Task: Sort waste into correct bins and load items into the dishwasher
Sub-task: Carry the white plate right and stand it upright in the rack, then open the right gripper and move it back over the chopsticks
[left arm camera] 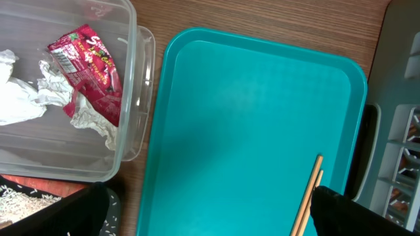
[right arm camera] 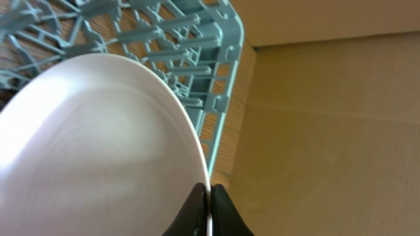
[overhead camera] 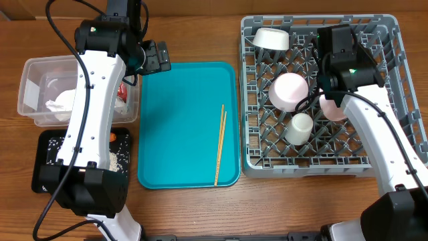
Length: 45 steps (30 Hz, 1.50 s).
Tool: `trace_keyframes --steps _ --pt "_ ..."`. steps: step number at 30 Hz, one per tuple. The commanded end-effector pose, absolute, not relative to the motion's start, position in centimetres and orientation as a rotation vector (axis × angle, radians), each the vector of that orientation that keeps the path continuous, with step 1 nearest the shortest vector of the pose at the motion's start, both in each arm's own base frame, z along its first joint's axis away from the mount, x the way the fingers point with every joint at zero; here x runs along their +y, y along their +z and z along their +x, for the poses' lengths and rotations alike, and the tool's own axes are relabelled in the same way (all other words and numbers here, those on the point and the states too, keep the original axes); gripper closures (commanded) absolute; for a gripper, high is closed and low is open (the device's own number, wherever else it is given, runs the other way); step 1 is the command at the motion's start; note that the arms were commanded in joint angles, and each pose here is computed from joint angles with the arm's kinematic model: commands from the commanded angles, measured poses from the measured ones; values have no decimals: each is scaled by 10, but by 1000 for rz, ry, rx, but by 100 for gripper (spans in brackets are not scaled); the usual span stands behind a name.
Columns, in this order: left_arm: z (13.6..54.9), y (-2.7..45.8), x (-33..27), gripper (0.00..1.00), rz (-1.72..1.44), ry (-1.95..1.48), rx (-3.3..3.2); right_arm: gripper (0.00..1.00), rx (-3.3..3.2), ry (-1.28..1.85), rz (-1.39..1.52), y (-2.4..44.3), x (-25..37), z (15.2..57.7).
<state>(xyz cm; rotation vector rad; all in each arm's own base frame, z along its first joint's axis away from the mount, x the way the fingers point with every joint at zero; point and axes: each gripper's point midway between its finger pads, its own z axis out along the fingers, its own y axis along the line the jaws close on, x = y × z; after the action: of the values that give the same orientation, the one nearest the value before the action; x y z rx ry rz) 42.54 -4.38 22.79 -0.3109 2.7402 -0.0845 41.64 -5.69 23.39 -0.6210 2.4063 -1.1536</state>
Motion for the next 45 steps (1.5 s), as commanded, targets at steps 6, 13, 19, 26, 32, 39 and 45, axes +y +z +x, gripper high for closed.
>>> trace_keyframes --steps 6,13,19,26,32,39,45 --pt "426 225 -43 0 -322 -94 2746 95 2373 -946 -668 239 -33 424" --pt "426 225 -43 0 -322 -94 2746 71 2365 -914 -664 238 -30 426" --pt "426 225 -43 0 -322 -94 2746 48 2364 -871 -664 236 -24 428" --pt "426 225 -43 0 -322 -94 2746 42 2297 -743 -472 247 8 438" --pt "426 225 -43 0 -322 -94 2746 40 2239 -554 -525 247 92 430" --pt "426 225 -43 0 -322 -94 2746 42 2261 -28 -602 233 221 385" --pt "426 225 -43 0 -322 -93 2746 51 2453 394 -353 218 275 338"
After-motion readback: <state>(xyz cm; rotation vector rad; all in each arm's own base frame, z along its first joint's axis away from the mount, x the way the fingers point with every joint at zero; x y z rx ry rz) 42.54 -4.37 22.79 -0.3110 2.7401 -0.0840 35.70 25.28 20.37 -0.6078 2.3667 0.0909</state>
